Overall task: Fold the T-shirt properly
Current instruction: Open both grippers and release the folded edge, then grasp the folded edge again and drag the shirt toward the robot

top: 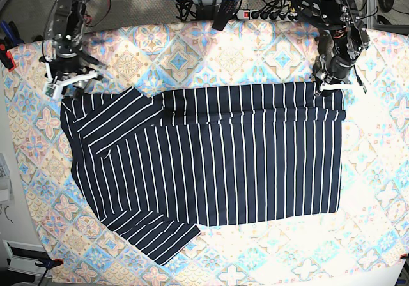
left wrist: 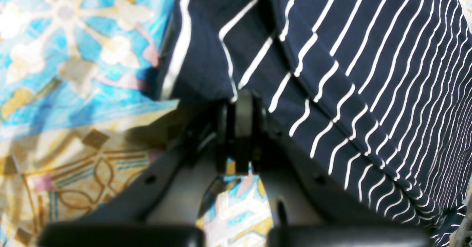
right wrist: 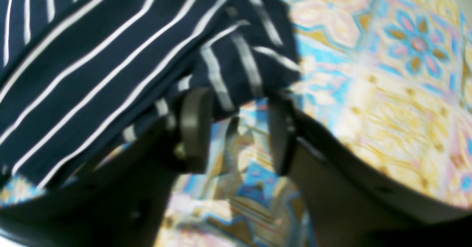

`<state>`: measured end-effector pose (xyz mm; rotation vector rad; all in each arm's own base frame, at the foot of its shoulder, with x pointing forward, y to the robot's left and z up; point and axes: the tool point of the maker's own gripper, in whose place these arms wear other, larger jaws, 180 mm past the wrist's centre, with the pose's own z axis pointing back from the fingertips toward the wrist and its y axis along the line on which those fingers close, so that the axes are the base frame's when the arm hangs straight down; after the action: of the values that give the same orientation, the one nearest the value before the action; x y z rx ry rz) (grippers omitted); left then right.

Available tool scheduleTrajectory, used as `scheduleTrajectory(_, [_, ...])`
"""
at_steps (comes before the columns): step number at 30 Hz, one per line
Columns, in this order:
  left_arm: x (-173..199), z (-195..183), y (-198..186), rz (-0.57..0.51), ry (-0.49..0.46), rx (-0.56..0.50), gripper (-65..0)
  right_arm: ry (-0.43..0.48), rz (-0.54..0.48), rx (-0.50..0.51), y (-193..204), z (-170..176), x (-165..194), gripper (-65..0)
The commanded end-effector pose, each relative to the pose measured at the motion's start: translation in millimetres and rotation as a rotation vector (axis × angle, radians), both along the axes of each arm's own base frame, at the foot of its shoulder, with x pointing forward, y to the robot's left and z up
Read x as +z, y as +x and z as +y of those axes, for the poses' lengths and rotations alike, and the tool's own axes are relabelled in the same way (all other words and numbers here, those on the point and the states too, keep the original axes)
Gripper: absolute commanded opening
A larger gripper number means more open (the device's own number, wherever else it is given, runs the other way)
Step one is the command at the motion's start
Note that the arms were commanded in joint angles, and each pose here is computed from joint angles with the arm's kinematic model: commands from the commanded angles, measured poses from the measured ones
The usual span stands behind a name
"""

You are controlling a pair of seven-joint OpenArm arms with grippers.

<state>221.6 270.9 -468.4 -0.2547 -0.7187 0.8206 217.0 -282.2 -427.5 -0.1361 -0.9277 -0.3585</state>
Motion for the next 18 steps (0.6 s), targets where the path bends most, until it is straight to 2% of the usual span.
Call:
scheduleTrajectory(1, [2.9, 2.1, 1.3, -0.003, 0.008, -0.007, -65.0, 0.008, -0.044, -0.010, 10.9, -4.8, 10.7, -34.9])
scheduleTrajectory(4, [2.9, 2.2, 1.2, -0.002, 0.009, -0.007, -65.0, 0.054, -0.056, -0.028, 18.0, -3.9, 8.9, -33.9])
scheduleTrajectory(8, [3.1, 2.8, 1.2, -0.002, 0.011, -0.008, -65.0, 0.093, -0.016, -0.049, 10.3, -3.0, -9.2, -33.9])
scheduleTrajectory(11, [3.1, 2.8, 1.2, -0.002, 0.011, -0.008, -65.0, 0.105, -0.038, -0.052, 28.8, -2.4, -8.7, -33.9])
scheduleTrajectory(18, [3.1, 2.8, 1.2, -0.002, 0.011, -0.008, -65.0, 0.127, -0.017, -0.071, 36.7, -4.5, -22.4, -35.7])
